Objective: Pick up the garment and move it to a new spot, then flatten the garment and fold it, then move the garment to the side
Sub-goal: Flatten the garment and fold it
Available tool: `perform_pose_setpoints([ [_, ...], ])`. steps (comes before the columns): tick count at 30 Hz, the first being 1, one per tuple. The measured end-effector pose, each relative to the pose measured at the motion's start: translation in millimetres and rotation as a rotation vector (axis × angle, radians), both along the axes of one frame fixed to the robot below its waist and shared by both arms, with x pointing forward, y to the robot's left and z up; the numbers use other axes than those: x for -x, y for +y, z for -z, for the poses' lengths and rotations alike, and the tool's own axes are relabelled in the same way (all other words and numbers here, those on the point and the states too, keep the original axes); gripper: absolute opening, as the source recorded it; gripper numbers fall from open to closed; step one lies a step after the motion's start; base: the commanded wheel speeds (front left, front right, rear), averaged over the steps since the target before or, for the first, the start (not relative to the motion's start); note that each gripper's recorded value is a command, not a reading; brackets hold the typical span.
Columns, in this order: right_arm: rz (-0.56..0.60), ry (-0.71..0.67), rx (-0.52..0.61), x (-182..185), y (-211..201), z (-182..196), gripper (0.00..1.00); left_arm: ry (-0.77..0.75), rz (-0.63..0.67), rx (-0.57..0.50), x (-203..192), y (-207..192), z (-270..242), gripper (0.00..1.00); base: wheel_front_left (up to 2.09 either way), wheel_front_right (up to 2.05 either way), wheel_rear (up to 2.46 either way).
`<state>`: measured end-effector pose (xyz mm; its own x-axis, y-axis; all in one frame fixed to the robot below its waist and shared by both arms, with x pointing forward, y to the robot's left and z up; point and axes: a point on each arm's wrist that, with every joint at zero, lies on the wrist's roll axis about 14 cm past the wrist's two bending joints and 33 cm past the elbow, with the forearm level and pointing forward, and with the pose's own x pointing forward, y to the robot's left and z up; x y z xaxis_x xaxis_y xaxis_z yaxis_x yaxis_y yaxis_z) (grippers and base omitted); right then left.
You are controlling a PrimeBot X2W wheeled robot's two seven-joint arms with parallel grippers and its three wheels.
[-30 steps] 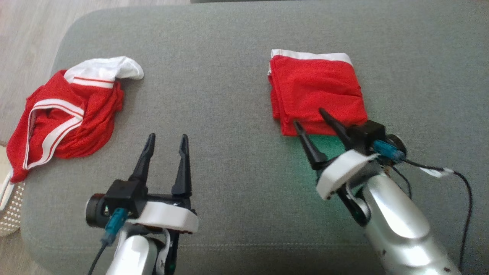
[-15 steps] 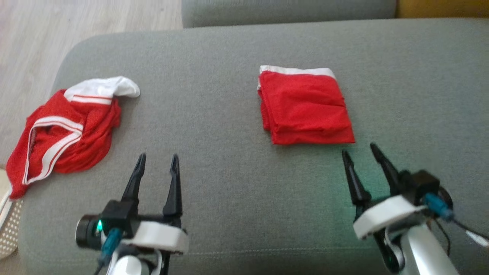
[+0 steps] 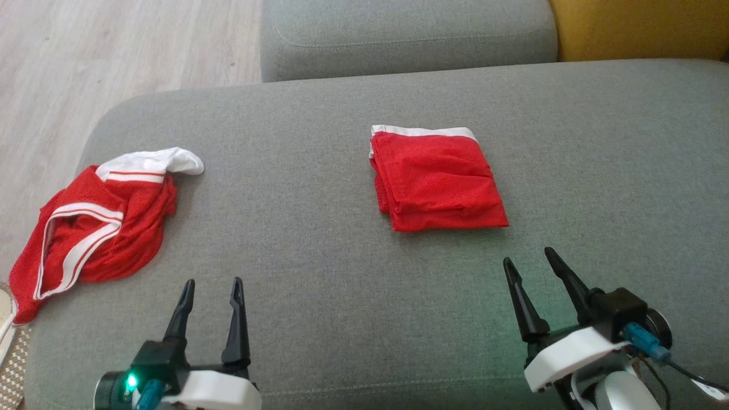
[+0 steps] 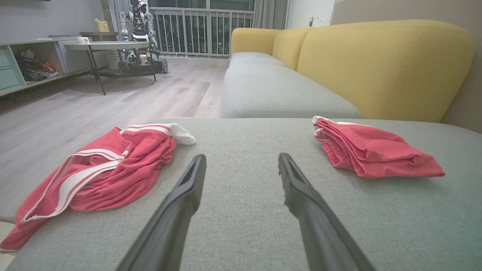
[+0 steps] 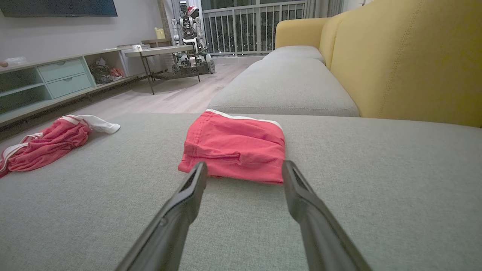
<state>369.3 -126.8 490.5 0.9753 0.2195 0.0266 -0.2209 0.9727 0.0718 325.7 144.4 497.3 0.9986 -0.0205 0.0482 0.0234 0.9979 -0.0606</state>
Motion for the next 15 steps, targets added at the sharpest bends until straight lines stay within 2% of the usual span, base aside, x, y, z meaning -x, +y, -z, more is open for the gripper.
perform_pose_setpoints([
  [8, 0.018, 0.025, -0.02, 0.5, -5.1, 6.7, 1.0, 0.007, -0.011, 0.007, 3.1, 4.9, 2.4, 1.0, 0.0, 0.0, 0.0],
  [15, 0.027, 0.028, -0.025, -0.4, -7.8, 7.2, 1.0, 0.013, -0.014, -0.028, 5.1, 5.0, 5.2, 1.0, 0.0, 0.0, 0.0],
])
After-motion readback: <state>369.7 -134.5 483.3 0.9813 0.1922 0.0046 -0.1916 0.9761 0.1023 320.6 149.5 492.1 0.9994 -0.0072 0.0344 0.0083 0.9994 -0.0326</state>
